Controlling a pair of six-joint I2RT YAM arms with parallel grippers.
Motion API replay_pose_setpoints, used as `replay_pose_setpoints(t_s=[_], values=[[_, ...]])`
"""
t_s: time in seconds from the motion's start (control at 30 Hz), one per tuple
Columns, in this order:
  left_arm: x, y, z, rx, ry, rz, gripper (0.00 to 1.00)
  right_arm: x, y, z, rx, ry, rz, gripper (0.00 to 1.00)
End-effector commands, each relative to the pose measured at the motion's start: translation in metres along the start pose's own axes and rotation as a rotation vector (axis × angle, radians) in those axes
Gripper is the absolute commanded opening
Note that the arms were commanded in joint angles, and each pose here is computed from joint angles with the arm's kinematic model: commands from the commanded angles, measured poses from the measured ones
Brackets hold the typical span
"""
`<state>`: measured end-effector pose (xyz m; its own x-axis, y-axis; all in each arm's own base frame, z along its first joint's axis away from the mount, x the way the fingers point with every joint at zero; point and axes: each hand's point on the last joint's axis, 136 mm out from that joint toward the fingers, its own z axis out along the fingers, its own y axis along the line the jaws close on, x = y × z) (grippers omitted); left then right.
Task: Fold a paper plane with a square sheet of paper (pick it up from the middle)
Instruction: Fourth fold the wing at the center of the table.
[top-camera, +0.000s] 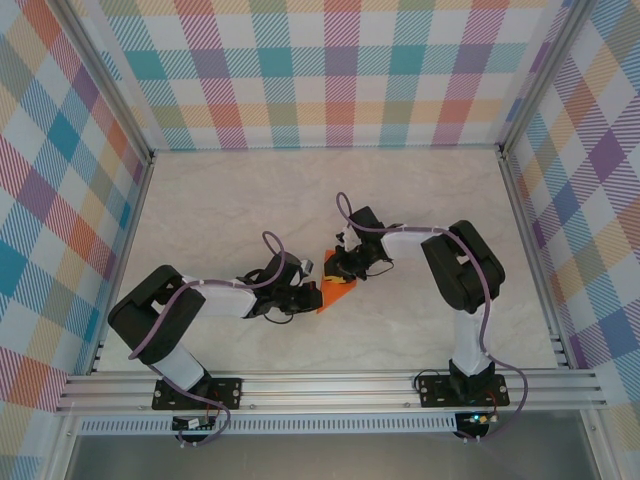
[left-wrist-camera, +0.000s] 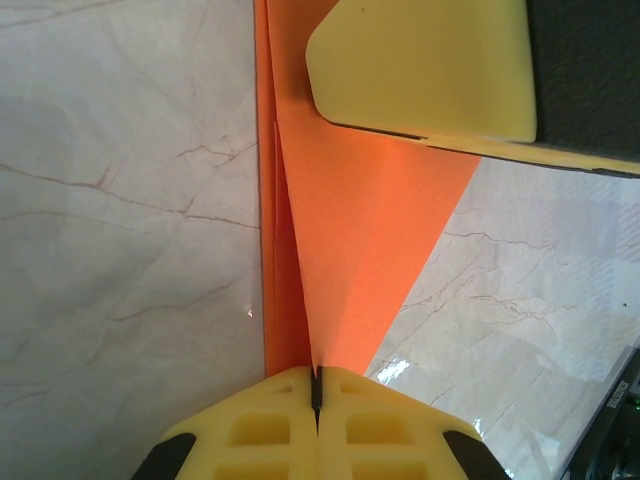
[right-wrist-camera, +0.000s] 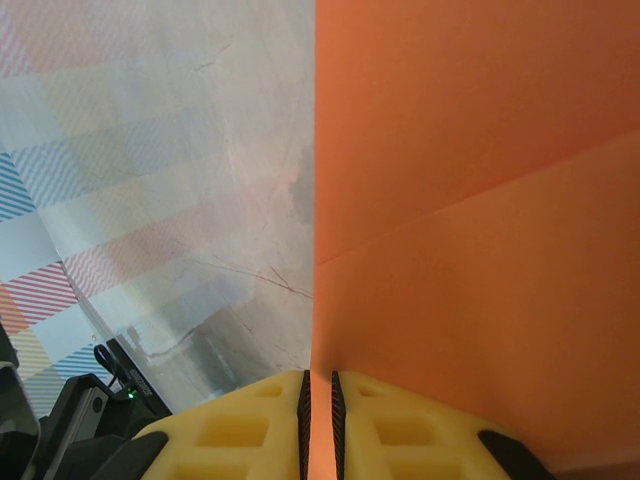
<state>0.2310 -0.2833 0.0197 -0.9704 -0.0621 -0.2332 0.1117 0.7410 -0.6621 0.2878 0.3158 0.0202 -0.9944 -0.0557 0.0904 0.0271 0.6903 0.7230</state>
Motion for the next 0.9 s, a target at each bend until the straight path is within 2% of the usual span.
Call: replay_pose_setpoints(t_s=[0.0, 0.17, 0.27, 0.5, 0.67, 0.87], values=[[0.016, 0.025, 0.000, -0.068, 0.050, -0.048, 0.03, -0.004, -0.021, 0.010, 0.070, -0.002, 0.023, 0.16], [0.012, 0.023, -0.004, -0.079, 0.037, -0.046, 0.09, -0.002, -0.030, 0.014, 0.096, 0.005, 0.036, 0.16], [0.009, 0.018, -0.011, -0.081, 0.023, -0.040, 0.17, -0.002, -0.032, 0.014, 0.100, 0.006, 0.040, 0.16], [-0.006, 0.013, -0.037, -0.114, -0.083, -0.051, 0.25, -0.002, -0.029, 0.012, 0.096, 0.004, 0.030, 0.16], [-0.017, 0.003, -0.050, -0.112, -0.132, -0.070, 0.22, -0.001, -0.027, 0.011, 0.091, 0.009, 0.022, 0.16], [-0.028, -0.029, -0.043, 0.002, -0.106, -0.059, 0.14, 0.000, -0.028, 0.012, 0.093, 0.010, 0.023, 0.16]])
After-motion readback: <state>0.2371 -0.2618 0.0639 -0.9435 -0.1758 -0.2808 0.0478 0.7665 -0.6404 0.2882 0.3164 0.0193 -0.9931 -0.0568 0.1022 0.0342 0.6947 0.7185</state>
